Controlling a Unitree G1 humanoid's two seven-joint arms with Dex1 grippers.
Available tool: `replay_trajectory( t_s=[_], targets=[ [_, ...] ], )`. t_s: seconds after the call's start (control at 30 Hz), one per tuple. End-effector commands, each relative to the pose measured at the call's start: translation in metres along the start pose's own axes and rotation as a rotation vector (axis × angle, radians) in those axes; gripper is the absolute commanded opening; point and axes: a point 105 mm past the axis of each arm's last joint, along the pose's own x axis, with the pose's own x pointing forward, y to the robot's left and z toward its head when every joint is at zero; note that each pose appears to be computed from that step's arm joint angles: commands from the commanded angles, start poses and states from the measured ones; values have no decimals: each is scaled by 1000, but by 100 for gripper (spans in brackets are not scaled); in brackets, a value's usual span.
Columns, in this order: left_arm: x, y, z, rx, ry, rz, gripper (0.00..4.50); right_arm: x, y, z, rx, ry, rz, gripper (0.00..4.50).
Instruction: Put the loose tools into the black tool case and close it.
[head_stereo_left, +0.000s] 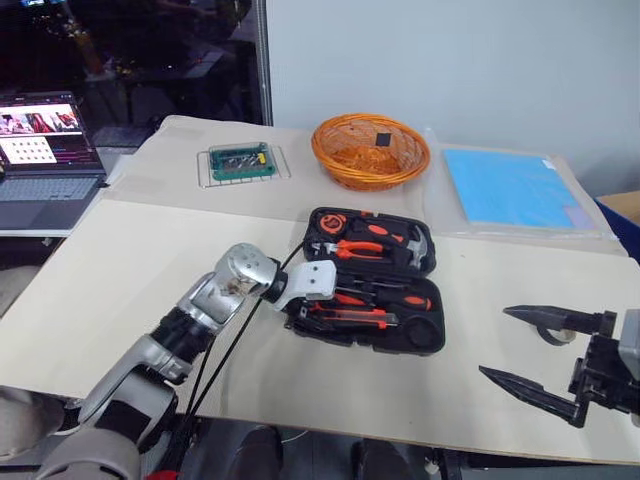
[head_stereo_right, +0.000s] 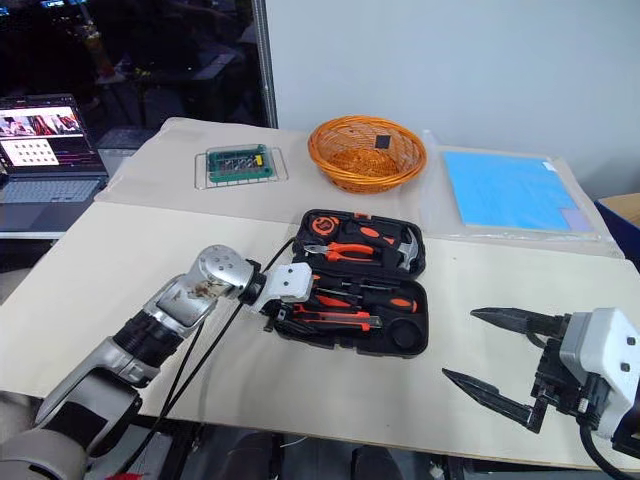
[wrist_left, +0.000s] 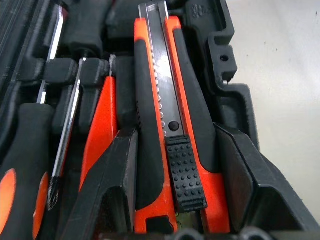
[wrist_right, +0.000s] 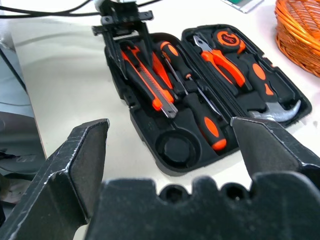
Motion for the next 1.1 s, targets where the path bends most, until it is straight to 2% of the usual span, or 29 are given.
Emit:
replay_trajectory(
  t_s=[0.03, 0.23, 0.37, 0.4, 0.43, 0.5, 0.57, 0.63, 0.73, 0.8, 0.97, 1.03, 1.07, 1.1],
  targets=[
    [2, -10, 2, 43, 21, -95, 179, -2, 1, 7, -21, -5, -16, 450],
    [1, -14, -6, 64, 71, -139, 179, 0, 1, 6, -18, -2, -15, 450],
    [6, -15, -3, 57, 48, -166, 179, 3, 1, 6, -17, -4, -10, 450],
    [6, -13, -1, 47, 38, -161, 280, 4, 2, 6, -16, -4, -8, 450],
    [4, -11, 3, 34, 16, -144, 300, 4, 2, 6, -16, -4, -6, 450],
    [-3, -3, 16, 7, -66, -94, 372, 4, 2, 7, -16, -5, -4, 450],
    [-23, 0, 35, -114, -238, -71, 429, 4, 3, 7, -14, -6, -2, 450],
    [-41, 1, 43, -226, -371, -48, 429, 5, 3, 6, -12, -5, -2, 450],
    [-59, 4, 44, -364, -498, 16, 361, 7, 3, 5, -7, -9, 1, 450],
    [-59, 3, 33, -397, -503, 86, 281, 9, 3, 6, -4, -21, 2, 450],
    [-42, -19, 9, -376, -431, 127, 104, 14, 3, 7, 1, -33, 11, 450],
    [-31, -17, 0, -407, -389, 166, 28, 15, 3, 8, 0, -34, 14, 450],
    [-22, -17, -9, -418, -336, 182, 4, 16, 3, 8, 0, -35, 17, 450],
    [-14, -18, -18, -428, -277, 185, 4, 16, 3, 8, 1, -35, 20, 450]
  ],
)
